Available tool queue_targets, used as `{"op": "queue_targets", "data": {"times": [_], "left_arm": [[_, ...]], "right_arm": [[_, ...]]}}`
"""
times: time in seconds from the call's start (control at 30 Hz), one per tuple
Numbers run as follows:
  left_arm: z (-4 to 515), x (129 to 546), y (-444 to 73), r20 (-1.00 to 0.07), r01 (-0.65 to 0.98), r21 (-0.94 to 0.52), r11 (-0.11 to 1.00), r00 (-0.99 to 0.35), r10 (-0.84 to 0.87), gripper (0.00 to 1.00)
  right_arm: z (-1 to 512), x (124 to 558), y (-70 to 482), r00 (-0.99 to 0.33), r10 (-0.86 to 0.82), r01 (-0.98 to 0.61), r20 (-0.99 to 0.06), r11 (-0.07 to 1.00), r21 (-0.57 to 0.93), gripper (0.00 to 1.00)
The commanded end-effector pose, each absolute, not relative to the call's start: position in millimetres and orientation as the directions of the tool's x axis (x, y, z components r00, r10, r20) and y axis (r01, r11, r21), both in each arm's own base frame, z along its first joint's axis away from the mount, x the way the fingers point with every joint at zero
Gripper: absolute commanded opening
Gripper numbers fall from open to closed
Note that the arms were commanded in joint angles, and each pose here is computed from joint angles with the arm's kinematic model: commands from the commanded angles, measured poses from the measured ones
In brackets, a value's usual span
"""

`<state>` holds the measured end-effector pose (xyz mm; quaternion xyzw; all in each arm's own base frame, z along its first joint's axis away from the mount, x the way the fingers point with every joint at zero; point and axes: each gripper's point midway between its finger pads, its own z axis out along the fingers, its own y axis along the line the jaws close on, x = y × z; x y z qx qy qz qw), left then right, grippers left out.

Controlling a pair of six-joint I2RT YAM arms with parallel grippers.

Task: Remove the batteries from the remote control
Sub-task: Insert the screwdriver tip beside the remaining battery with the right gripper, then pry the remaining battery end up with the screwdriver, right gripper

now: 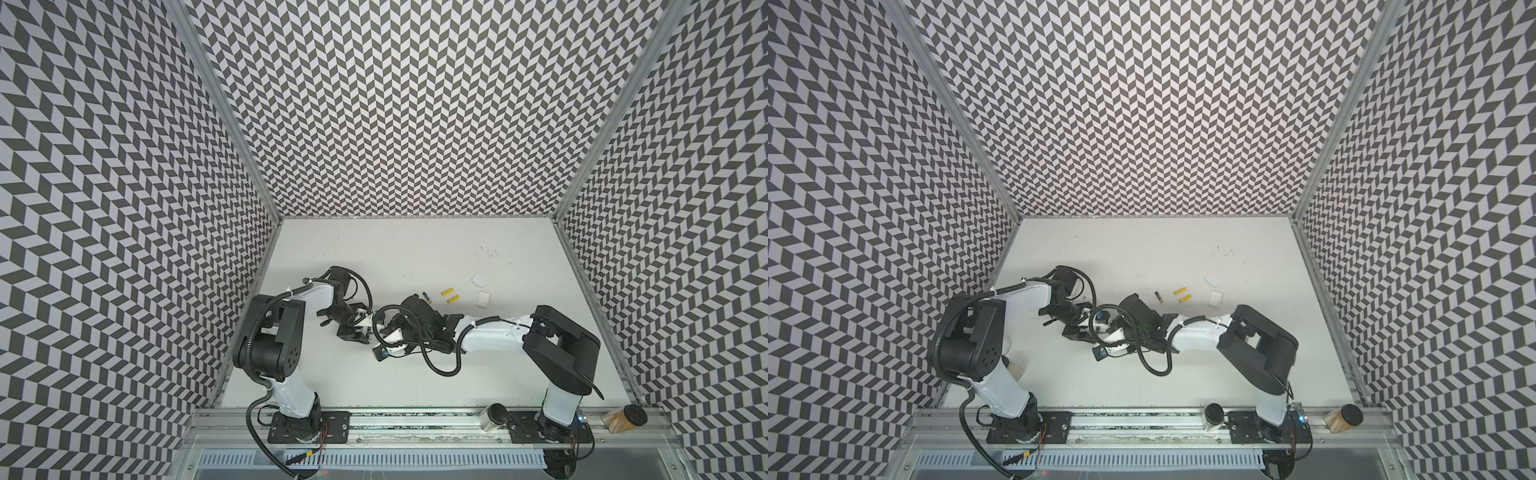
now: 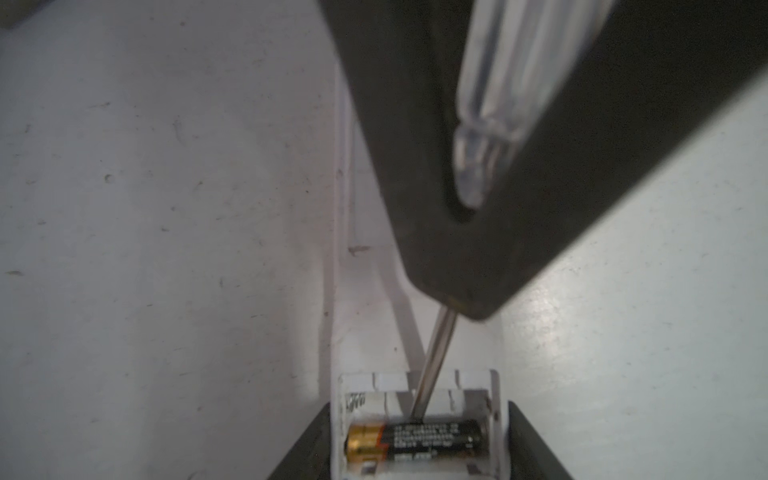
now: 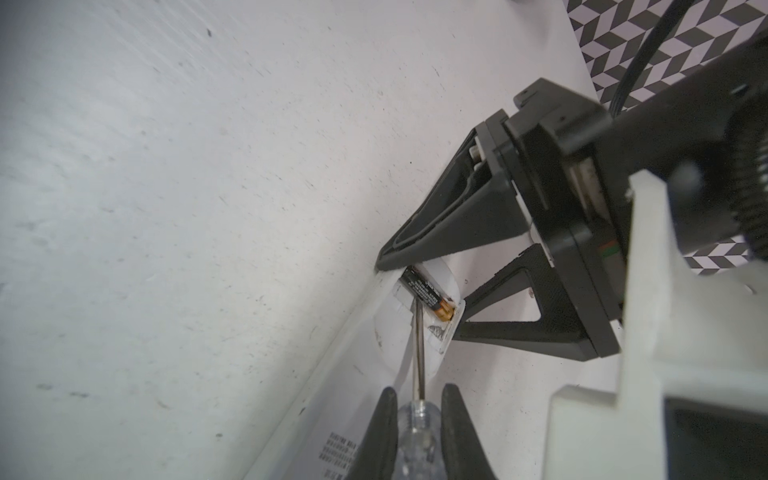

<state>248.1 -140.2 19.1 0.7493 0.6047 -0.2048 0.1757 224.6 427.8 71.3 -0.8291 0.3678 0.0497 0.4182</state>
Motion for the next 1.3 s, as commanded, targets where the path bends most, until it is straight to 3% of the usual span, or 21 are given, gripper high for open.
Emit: {"op": "queue_targets", "data": {"times": [0.0, 0.17, 0.4, 0.67, 1.07, 1.27], "left_arm": [[13.7, 226.2, -135.1, -0.500, 0.972, -0.082, -0.219, 0.150, 0.853, 0.56], [14.8, 226.6, -136.3, -0.503, 0.972, -0.082, -0.219, 0.150, 0.851, 0.57], [13.3, 226.2, -136.1, -0.503, 0.973, -0.080, -0.215, 0.147, 0.851, 0.57], [17.8, 228.9, -136.6, -0.514, 0.975, -0.084, -0.207, 0.136, 0.847, 0.58], [21.9, 232.7, -128.7, -0.476, 0.976, -0.069, -0.207, 0.150, 0.867, 0.70], [28.6, 236.8, -129.6, -0.478, 0.978, -0.066, -0.199, 0.144, 0.866, 0.69]], "right_arm": [[58.3, 208.7, 433.2, 0.744, -0.534, -0.650, -0.402, -0.439, -0.620, 0.00], [53.4, 207.3, 434.7, 0.698, -0.540, -0.703, -0.471, -0.387, -0.597, 0.00], [60.7, 213.2, 420.7, 0.583, -0.530, -0.794, -0.615, -0.211, -0.571, 0.00], [51.9, 213.5, 415.5, 0.542, -0.534, -0.817, -0.649, -0.155, -0.555, 0.00], [52.6, 218.5, 411.5, 0.447, -0.522, -0.869, -0.727, -0.060, -0.492, 0.00], [49.8, 213.4, 413.4, 0.403, -0.478, -0.898, -0.781, -0.039, -0.439, 0.00]]}}
